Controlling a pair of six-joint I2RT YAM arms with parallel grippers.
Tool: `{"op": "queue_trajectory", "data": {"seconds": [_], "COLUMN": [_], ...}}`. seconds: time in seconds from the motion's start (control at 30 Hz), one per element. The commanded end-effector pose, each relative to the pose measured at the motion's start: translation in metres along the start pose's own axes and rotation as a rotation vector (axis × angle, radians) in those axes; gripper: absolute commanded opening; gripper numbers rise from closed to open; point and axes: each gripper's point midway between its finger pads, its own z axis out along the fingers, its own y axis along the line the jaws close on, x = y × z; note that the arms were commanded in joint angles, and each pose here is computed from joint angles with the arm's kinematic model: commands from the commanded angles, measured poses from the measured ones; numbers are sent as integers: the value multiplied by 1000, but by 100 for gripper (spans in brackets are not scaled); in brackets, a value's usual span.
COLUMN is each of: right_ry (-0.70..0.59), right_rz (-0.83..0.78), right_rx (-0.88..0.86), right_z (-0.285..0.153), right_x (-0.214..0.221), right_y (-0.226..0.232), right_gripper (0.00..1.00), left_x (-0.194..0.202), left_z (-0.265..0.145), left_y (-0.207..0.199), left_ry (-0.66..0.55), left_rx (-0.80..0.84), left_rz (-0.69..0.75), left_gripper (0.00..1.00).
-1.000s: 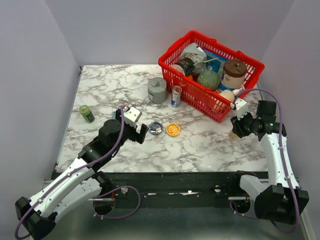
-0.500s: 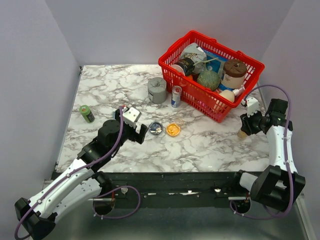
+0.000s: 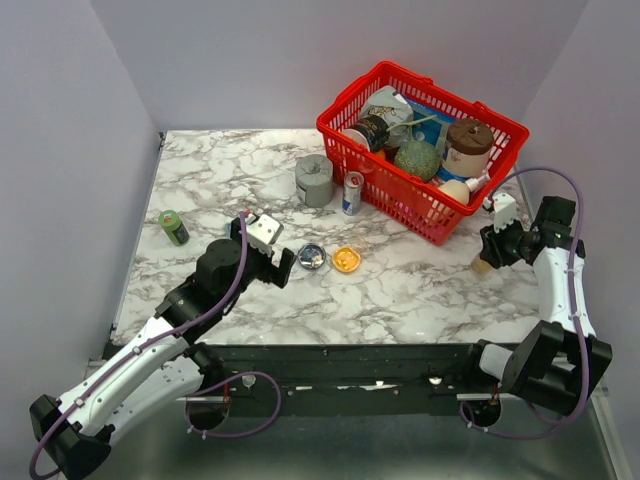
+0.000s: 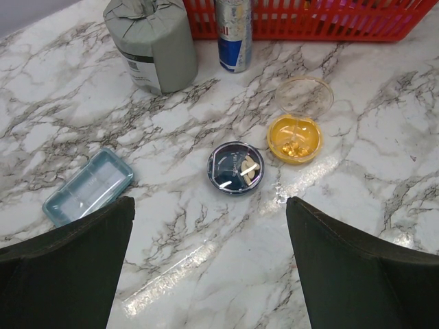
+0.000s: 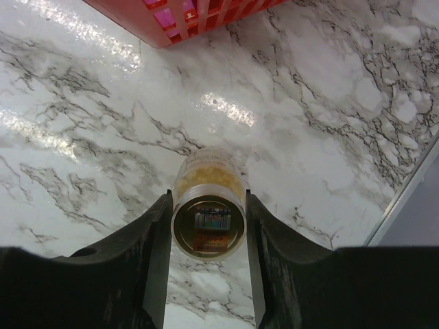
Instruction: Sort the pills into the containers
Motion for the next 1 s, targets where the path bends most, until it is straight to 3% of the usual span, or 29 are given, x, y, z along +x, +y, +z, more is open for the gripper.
{"op": "queue_trajectory", "data": {"seconds": [0.0, 0.2, 0.37, 0.53, 0.67, 0.77, 0.8, 0.9, 0.93, 0.97], "right_ry": [-18, 2, 13, -1, -44, -158, -201, -271, -277, -331], "right_rz": [-14, -3, -4, -34, -64, -140, -162, -360, -367, -433], "right_rx": [-15, 22, -20, -35, -46, -143, -265, -421, -454, -445], "right_z": [3, 10, 16, 7, -18, -39, -44, -43, -39, -33], "right_x": [0, 4, 10, 5, -13, -45, -54, -79, -82, -98], "right_y": [1, -10, -4, 3, 13, 36, 67, 122, 136, 140], "right_gripper": [28, 30, 37, 74, 82, 79, 76, 58, 46, 43], "left_x": [8, 9, 8, 4, 0, 3, 21, 38, 42, 44], "left_z": [0, 0, 1, 3, 8, 13, 16, 26, 29, 35], "left_y": [4, 3, -1, -14, -28, -40, -48, -57, -60, -62], "left_ry": [32, 34, 29, 14, 0, -30, -1, -26, -22, -25], "left_rx": [-16, -15, 3, 60, 111, 157, 176, 207, 217, 222], "left_rz": [10, 8, -9, -80, -189, -318, -391, -496, -556, -580], "left_gripper": [99, 99, 99, 99, 99, 99, 99, 98, 97, 95]}}
